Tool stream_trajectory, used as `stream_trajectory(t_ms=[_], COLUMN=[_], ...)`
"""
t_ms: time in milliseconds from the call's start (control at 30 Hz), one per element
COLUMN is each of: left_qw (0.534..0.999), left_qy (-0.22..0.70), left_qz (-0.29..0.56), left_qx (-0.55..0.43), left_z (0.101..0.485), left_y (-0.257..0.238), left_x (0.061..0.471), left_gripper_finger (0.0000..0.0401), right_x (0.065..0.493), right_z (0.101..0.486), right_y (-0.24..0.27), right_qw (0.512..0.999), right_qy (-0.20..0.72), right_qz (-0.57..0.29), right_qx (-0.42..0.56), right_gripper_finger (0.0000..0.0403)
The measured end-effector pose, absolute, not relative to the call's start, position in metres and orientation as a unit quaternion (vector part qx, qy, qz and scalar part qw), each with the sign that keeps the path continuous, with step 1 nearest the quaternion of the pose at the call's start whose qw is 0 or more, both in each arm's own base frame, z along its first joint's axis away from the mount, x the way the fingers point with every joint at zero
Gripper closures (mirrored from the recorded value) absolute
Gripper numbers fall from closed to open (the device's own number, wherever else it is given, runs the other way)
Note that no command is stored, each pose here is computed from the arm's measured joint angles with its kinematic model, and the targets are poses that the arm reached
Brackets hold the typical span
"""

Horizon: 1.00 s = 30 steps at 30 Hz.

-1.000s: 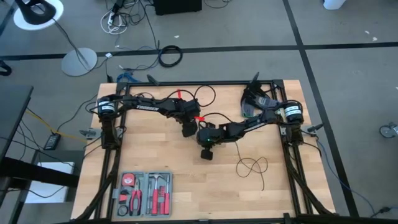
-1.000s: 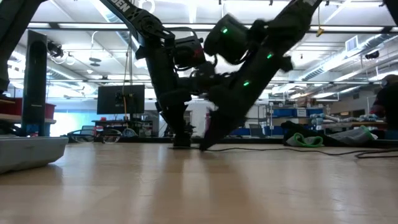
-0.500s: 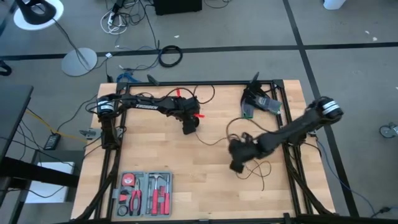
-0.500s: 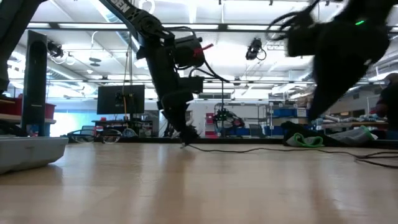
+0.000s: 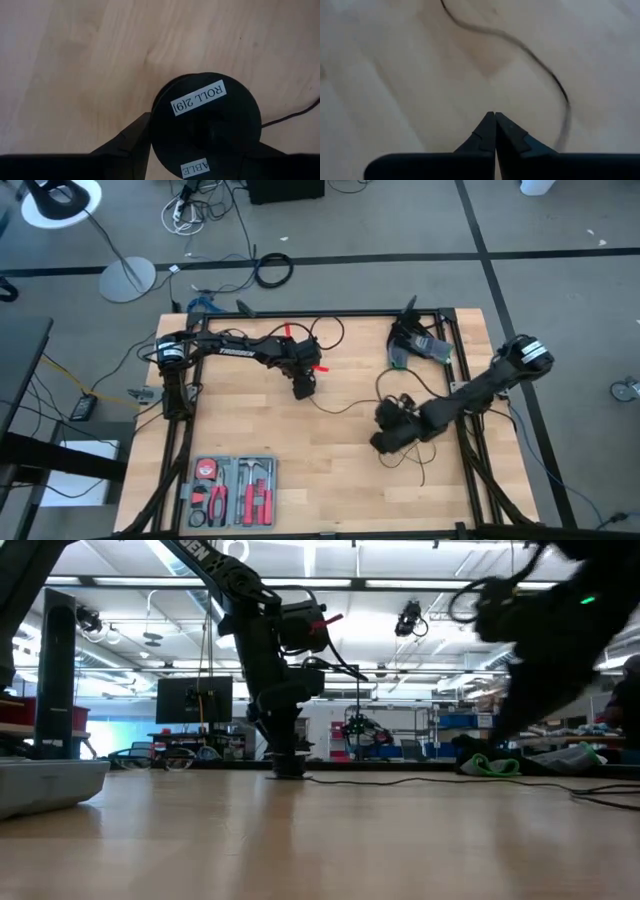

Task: Coil cords
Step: Uncoil the black wire from the black spool

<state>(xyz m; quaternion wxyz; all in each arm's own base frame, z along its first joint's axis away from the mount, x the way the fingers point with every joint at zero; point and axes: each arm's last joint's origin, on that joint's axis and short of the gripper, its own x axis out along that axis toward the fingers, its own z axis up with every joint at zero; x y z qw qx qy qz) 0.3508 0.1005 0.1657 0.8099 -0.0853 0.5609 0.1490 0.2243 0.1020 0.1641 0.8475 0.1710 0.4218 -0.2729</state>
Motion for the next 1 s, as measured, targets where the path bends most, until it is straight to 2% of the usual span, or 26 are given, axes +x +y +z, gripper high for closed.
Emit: stream_trajectory(t_ms=[100, 267, 400, 567, 800, 1000], left_qw=[0.812, 0.816, 0.816, 0.818, 0.820, 0.821], left_qy=[0.558, 0.552, 0.553, 0.552, 0.549, 0.549], left_qz=[0.150, 0.149, 0.147, 0.143, 0.142, 0.141], left_qx=[-0.086, -0.084, -0.081, -0.075, -0.074, -0.074], left_z=[0.168, 0.171, 0.171, 0.172, 0.172, 0.172], left_y=[0.100, 0.100, 0.100, 0.101, 0.101, 0.101], left_x=[0.351, 0.351, 0.351, 0.351, 0.352, 0.352], left_gripper_finger=[0.0236, 0.0236, 0.0236, 0.0236, 0.0236, 0.0236], right_x=[0.248, 0.294, 0.317, 0.332, 0.366, 0.375], right_z=[0.158, 0.158, 0.149, 0.125, 0.111, 0.107], right_y=[0.088, 0.063, 0.042, 0.023, 0.021, 0.021], right_qw=[0.865, 0.918, 0.940, 0.940, 0.939, 0.917], right_qy=[0.399, 0.324, 0.289, 0.304, 0.328, 0.383], right_qz=[-0.258, -0.172, -0.127, -0.118, -0.086, -0.101], right_qx=[0.161, 0.150, 0.131, 0.100, 0.057, 0.050], right_gripper_finger=[0.0393, 0.0373, 0.0347, 0.0305, 0.0248, 0.0234])
